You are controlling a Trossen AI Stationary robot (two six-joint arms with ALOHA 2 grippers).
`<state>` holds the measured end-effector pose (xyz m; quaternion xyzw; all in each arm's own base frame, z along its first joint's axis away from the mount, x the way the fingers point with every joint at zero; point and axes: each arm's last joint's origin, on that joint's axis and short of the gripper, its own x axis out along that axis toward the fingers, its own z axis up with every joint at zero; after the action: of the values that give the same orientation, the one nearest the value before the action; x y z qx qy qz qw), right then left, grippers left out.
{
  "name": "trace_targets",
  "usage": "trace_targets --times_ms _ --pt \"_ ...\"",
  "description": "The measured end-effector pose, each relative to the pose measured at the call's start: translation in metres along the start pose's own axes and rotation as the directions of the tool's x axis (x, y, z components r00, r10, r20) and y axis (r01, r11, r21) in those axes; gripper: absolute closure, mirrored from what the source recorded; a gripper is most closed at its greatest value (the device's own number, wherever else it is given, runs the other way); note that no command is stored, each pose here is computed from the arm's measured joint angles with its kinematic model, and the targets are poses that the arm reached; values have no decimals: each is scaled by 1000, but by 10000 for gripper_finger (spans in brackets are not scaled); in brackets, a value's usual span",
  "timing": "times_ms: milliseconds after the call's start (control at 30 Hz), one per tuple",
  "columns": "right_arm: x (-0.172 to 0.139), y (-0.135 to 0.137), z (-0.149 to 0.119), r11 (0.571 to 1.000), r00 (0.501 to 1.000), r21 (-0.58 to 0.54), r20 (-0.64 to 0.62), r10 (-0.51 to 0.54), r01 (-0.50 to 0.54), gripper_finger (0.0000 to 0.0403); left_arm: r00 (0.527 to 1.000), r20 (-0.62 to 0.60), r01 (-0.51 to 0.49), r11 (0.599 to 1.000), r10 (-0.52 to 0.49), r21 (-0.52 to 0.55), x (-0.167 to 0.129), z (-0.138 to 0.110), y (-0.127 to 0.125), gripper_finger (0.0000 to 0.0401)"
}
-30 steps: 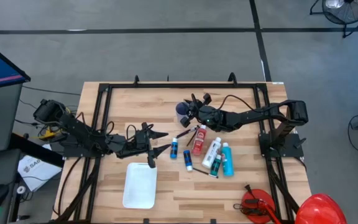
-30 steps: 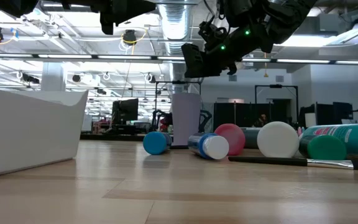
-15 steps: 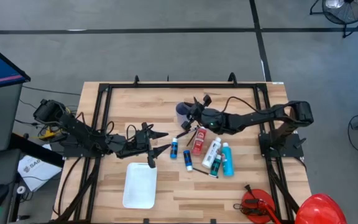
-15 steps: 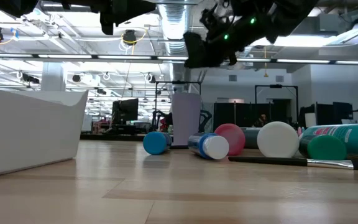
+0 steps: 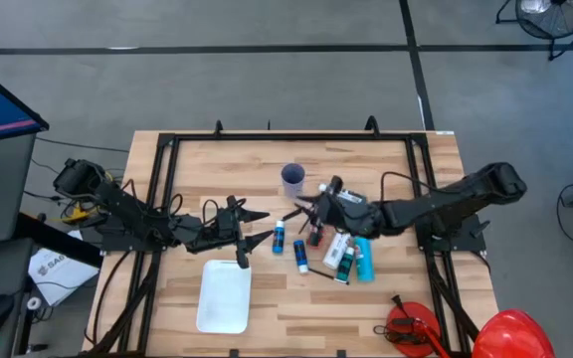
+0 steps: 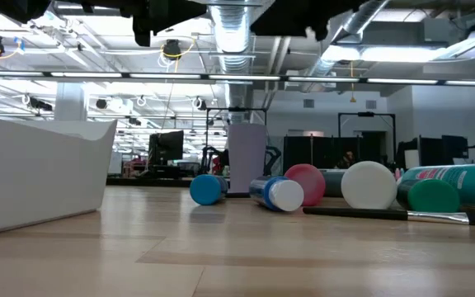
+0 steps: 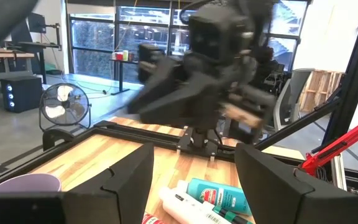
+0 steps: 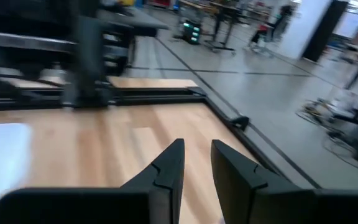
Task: Pick & Place Paint Supplies
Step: Put the black paint bottle into the white bin
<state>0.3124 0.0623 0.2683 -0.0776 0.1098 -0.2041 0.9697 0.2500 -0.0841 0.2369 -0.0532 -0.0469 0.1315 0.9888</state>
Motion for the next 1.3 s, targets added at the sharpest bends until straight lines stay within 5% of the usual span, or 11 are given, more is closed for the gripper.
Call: trace_targets --times_ms 400,700,800,1000,1133,1300 --pt "-43 44 -7 982 981 -35 -59 184 -186 330 1000 -2 3 1000 -3 -4 0 0 -1 183" --pt "-72 67 -19 954 950 -77 -141 277 -290 330 994 -11 109 994 -109 15 -1 -1 -4 183" --pt "-79 72 -23 954 941 -14 -169 294 -301 331 994 -11 109 994 -109 15 -1 -1 -4 183" --pt "-80 52 -42 994 934 36 -338 113 -107 340 994 -11 109 994 -109 -5 -1 -1 -4 183" --pt "-72 26 -58 996 878 42 -476 -54 84 343 994 -16 109 994 -109 -5 -1 -1 -4 183" --pt "-55 0 -64 981 820 -8 -546 -168 196 344 994 -18 109 994 -109 -3 -1 -1 -4 183"
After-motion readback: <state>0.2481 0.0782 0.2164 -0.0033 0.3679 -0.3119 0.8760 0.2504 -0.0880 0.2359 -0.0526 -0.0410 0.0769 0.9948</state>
